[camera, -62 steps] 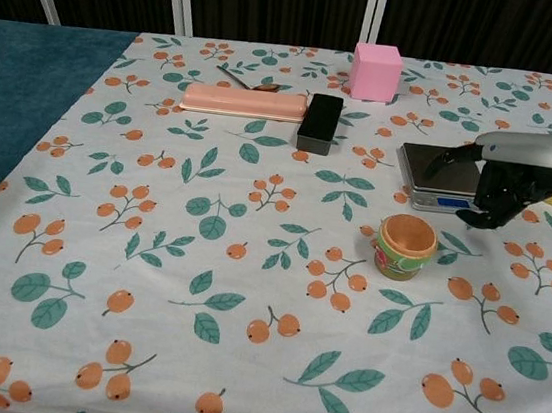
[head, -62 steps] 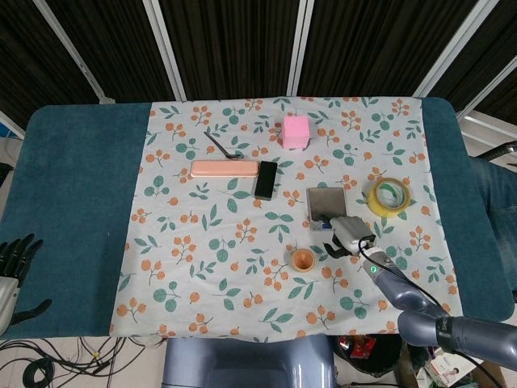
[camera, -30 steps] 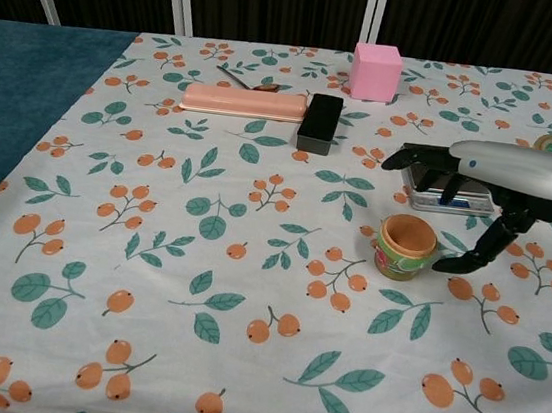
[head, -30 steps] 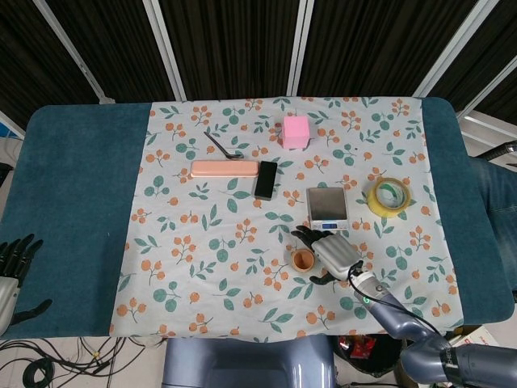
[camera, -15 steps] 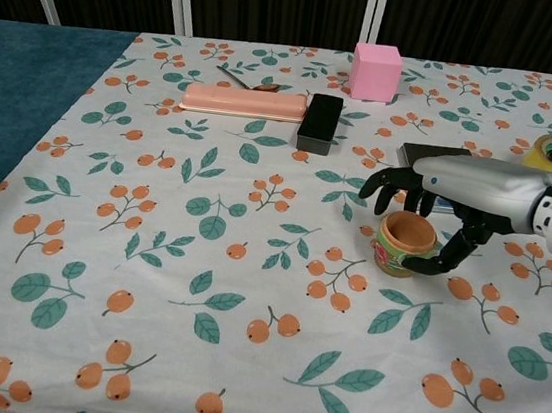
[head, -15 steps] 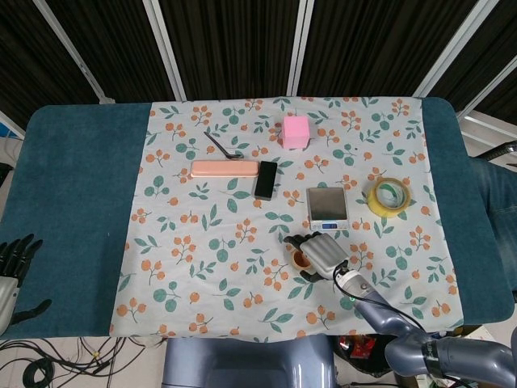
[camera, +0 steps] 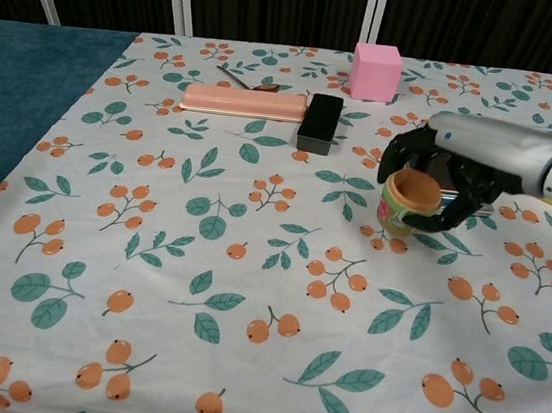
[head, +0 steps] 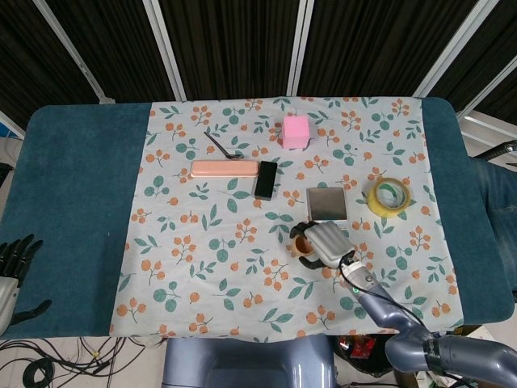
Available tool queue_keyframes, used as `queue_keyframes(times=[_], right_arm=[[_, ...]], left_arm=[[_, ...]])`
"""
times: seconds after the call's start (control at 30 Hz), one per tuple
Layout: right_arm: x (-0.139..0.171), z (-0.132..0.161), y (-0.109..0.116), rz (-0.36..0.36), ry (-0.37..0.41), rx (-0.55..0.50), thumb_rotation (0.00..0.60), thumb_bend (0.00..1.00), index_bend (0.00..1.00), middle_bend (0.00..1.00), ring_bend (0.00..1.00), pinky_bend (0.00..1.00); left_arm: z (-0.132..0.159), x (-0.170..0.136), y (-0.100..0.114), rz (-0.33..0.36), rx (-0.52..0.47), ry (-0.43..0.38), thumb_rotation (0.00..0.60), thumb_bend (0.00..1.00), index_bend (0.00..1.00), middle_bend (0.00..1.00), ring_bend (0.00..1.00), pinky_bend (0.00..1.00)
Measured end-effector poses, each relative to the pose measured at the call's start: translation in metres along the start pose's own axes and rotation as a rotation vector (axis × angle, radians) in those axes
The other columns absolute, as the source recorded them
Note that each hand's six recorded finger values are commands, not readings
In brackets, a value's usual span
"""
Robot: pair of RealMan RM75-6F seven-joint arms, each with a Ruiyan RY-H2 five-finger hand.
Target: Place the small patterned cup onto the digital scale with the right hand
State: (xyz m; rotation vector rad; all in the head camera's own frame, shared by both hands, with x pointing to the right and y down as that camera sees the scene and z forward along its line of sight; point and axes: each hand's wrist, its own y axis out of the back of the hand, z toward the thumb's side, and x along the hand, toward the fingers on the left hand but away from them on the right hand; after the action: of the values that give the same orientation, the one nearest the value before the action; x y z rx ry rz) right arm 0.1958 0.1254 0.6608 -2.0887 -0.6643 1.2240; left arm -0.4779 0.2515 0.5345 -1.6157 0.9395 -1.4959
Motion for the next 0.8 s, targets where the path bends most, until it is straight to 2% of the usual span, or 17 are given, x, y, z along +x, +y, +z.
queue_keyframes(times=[0.2, 0.4, 0.7, 0.8], right_arm=[[-0.012, -0.034, 0.027, -0.058, -0.103, -0.009, 0.600, 0.58, 0.50, 0.49, 0.61, 0.69], [-0.027, -0.065, 0.038, -0.073, -0.177, 0.023, 0.600, 0.58, 0.50, 0.49, 0.60, 0.69], [-0.051, -0.088, 0.032, -0.066, -0.239, 0.041, 0.600, 0.57, 0.49, 0.49, 0.60, 0.69], [-0.057, -0.091, 0.026, -0.054, -0.248, 0.026, 0.600, 0.52, 0.46, 0.47, 0.59, 0.68]], left_arm=[[0.000, 0.000, 0.000, 0.000, 0.005, 0.000, 0.600, 0.12, 0.03, 0.00, 0.00, 0.03], [0.000, 0.000, 0.000, -0.001, 0.006, 0.001, 0.600, 0.12, 0.03, 0.00, 0.00, 0.03], [-0.001, 0.000, 0.000, -0.003, 0.001, 0.005, 0.600, 0.12, 0.03, 0.00, 0.00, 0.04], [-0.001, 0.001, 0.000, -0.003, -0.001, 0.006, 0.600, 0.12, 0.03, 0.00, 0.00, 0.04]])
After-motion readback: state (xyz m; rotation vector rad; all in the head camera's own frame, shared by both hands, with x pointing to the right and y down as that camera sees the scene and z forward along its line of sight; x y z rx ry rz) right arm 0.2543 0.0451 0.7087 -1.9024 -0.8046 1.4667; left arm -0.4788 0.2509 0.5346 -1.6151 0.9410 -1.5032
